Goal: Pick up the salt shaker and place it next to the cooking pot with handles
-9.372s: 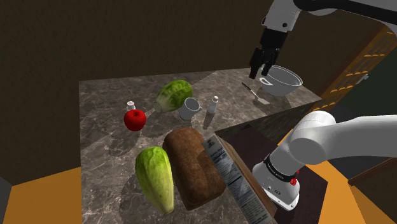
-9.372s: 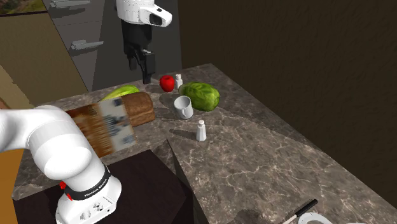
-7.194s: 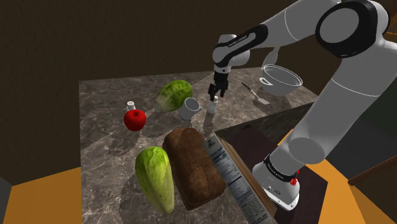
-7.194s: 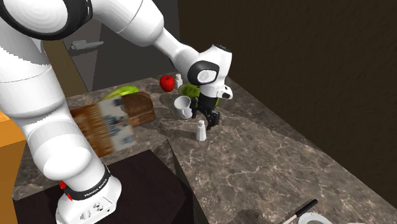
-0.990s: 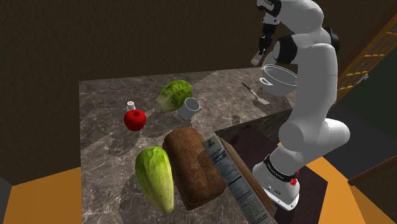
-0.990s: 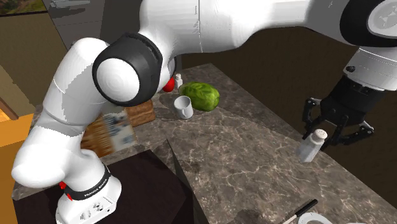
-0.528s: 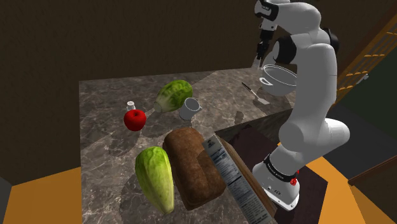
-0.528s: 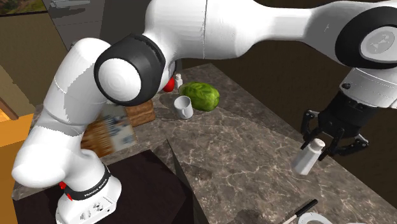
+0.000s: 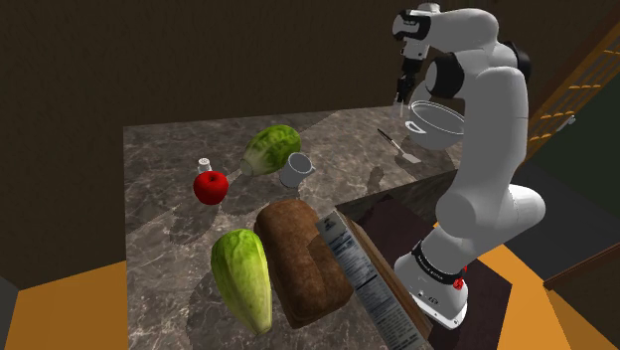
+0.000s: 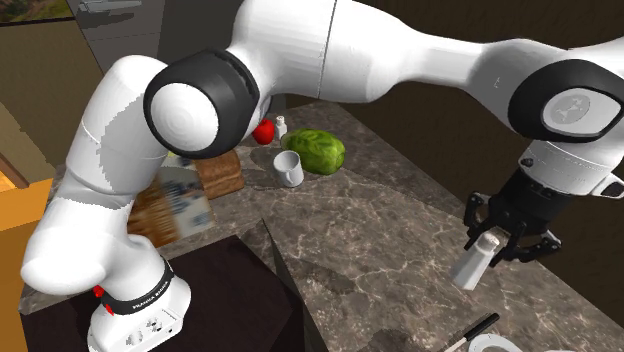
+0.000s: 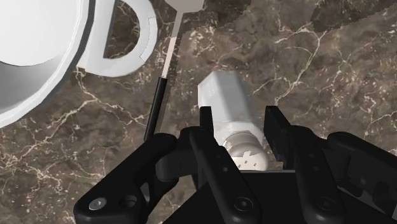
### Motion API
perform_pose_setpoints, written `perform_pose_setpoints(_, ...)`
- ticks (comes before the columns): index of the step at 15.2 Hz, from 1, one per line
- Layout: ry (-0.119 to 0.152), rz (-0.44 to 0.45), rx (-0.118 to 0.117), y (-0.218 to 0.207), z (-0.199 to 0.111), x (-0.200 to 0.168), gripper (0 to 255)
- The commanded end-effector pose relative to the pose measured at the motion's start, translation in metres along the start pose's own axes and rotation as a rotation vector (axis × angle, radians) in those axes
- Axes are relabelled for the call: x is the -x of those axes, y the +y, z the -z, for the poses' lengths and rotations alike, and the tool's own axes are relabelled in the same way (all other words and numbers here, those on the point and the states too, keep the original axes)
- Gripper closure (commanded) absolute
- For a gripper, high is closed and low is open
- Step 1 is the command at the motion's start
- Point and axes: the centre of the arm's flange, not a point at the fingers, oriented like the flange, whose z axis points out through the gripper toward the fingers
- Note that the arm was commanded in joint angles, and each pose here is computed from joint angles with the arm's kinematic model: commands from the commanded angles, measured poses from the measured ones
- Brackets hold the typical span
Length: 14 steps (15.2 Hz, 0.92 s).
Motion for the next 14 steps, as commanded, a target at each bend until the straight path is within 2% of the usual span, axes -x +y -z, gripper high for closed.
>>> perform_pose_setpoints(1, 0.000, 0.000, 0.000, 0.001, -0.010, -0.003, 255)
perform_pose_setpoints(14, 0.000, 0.000, 0.000, 0.006, -0.077, -0.018, 255)
